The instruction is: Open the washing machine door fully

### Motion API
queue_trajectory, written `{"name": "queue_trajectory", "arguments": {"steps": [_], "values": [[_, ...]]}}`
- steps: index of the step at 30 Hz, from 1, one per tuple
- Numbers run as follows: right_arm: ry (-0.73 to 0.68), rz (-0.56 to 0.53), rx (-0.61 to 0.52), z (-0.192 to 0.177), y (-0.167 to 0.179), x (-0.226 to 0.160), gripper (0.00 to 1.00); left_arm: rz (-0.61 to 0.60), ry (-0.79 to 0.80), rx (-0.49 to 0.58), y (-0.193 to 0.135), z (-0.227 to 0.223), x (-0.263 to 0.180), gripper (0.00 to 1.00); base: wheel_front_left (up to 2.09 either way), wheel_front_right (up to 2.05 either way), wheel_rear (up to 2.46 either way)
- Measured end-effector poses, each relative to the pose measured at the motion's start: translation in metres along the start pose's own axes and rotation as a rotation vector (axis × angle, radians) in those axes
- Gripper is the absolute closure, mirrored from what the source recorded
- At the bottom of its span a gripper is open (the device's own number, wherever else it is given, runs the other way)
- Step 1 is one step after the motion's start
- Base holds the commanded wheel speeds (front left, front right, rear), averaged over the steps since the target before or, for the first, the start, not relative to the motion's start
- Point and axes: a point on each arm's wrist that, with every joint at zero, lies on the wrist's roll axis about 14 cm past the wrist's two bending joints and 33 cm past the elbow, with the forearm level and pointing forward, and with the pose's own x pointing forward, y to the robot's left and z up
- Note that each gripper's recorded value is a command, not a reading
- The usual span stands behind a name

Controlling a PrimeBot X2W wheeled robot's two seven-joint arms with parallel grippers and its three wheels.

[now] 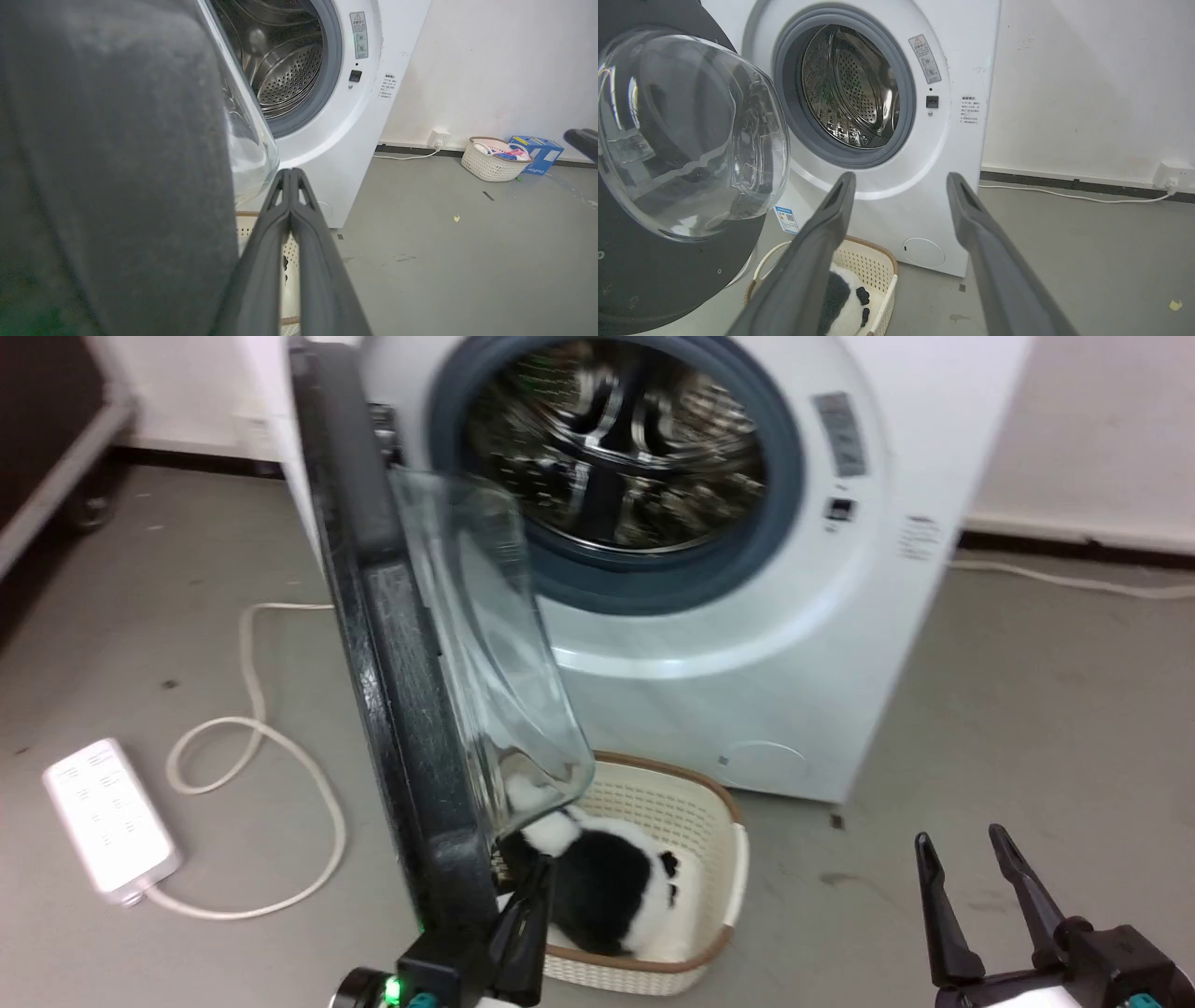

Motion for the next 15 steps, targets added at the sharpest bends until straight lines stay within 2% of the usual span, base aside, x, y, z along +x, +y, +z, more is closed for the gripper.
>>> {"name": "queue_trajectory", "arguments": {"steps": [6, 15], "values": [[-0.015, 0.100, -0.009, 0.004, 0.030, 0.015, 0.00, 0.183, -0.049, -0.010, 0.048, 0.012, -0.026, 1.00, 0.00, 0.00, 0.00], [-0.003, 0.240, -0.005, -0.004, 0.074, 0.035, 0.00, 0.452, -0.099, 0.045, 0.134, 0.033, -0.070, 1.00, 0.00, 0.00, 0.00]]}}
